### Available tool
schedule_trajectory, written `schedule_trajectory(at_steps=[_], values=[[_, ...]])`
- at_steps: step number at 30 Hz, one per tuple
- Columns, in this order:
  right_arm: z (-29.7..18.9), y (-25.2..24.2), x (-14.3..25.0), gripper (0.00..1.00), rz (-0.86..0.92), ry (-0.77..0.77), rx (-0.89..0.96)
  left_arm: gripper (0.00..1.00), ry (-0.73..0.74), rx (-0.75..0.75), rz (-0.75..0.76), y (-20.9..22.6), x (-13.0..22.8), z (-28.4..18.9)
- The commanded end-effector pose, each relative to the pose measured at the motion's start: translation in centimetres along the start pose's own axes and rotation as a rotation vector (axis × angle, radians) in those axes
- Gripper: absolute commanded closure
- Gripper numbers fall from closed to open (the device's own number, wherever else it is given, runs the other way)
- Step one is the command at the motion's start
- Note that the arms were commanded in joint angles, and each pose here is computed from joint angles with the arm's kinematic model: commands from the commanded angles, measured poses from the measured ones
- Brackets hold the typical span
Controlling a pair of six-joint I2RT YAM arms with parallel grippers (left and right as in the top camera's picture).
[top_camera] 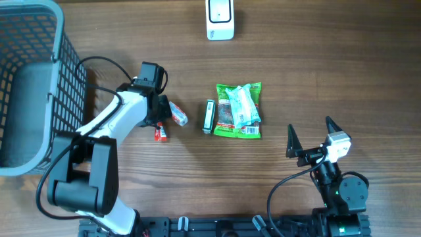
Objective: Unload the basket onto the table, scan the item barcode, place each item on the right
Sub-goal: 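Carry the red stick out and lay it on the table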
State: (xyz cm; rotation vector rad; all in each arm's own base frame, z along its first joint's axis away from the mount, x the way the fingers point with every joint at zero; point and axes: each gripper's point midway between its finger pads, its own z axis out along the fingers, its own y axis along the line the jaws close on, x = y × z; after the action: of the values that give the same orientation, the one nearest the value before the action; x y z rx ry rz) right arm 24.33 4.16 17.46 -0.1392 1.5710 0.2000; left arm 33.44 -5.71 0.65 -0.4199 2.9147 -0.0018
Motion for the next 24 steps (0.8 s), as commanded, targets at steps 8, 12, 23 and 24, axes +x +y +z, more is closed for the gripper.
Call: schedule_trajectory(at_steps=[8,12,23,24], values=[[0.0,-0.2,-0.2,0.0,-0.013,-0.009,0.01,0.96,0.012,0.232,0.19,-3.9,0.6,0.6],[0.0,-0.2,-0.2,0.0,-0.013,-0.009,0.01,0.96,0.031,0.296,0.265,-5.0,1.4,0.4],[0.0,-0.2,-0.2,0.0,-0.013,-0.009,0.01,0.2,-0.093,0.214,0.272,-3.9,-2.3,-3.2],[0.0,-0.2,-0.2,0.0,-0.013,-0.009,0.01,0.2,-0.125,0.208,0.27,-3.8,-3.0,-4.1]])
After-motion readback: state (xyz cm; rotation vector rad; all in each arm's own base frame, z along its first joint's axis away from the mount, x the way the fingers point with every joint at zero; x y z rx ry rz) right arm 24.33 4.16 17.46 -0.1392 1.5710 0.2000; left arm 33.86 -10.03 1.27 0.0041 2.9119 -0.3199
